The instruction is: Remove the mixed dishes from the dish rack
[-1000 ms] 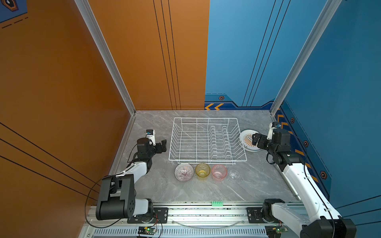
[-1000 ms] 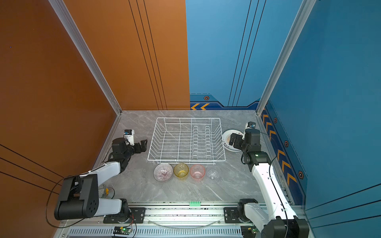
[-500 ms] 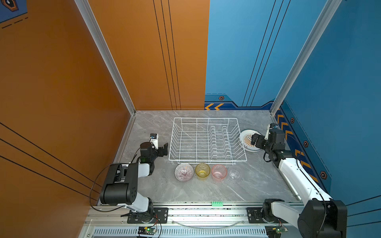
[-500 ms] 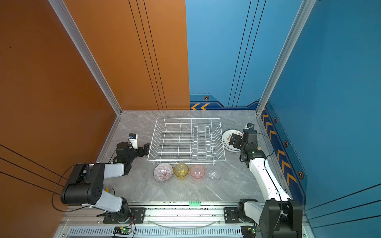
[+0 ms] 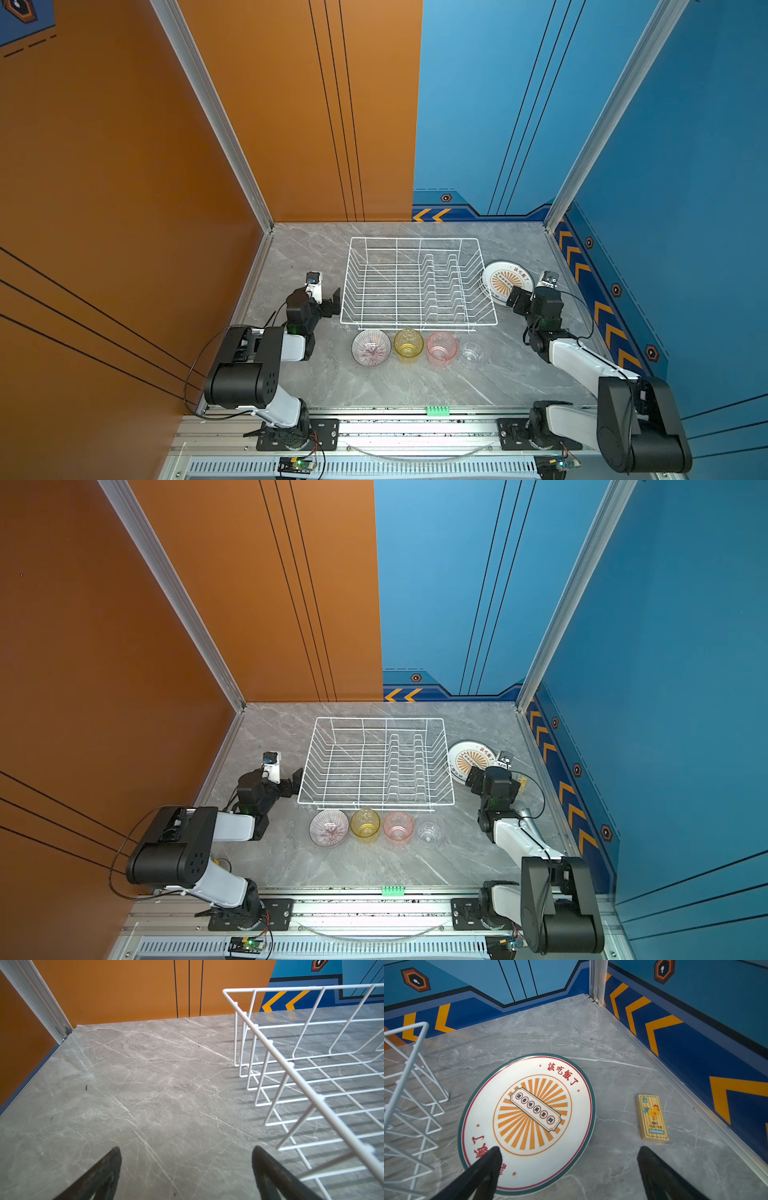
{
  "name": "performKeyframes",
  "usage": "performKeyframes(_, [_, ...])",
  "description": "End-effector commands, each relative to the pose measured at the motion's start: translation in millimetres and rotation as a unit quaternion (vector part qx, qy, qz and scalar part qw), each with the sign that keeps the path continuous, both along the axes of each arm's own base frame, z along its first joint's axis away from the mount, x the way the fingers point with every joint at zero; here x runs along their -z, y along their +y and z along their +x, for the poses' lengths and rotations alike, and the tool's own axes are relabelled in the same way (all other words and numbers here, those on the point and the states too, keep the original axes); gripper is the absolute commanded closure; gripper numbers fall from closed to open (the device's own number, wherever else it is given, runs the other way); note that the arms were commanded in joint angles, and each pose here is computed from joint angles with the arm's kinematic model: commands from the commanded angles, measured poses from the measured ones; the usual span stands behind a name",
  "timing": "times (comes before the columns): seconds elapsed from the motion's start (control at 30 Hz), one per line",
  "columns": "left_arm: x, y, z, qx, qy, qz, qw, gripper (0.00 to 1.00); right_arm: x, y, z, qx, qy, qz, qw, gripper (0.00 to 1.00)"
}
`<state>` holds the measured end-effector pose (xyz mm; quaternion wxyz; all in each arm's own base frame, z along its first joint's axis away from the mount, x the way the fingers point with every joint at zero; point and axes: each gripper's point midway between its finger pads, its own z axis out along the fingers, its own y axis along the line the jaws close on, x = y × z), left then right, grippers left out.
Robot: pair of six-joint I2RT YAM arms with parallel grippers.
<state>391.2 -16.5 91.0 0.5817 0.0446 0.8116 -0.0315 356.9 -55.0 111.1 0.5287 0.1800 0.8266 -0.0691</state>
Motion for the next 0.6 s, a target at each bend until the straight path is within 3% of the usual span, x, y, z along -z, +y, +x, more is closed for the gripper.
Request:
performKeyframes(0.0, [-0.9,1.3,-0.2,-0.004,-0.006,0.010,1.000,0.02,-16.6,-9.3,11.2,0.017,-0.058,-0.029,0.998,0.00])
performKeyframes(0.33, [-0.2,1.5,-0.4,-0.005,-0.005,0.011,1.000,0.02,14.7,23.5,32.6,-0.060,-0.047,-0.064,0.995,0.00])
performKeyframes(0.57, [-0.5,1.8,0.6,-0.005,-0.006,0.011,1.000,0.02,15.0,18.3,28.9,-0.046,-0.054,-0.061,0.996,0.00])
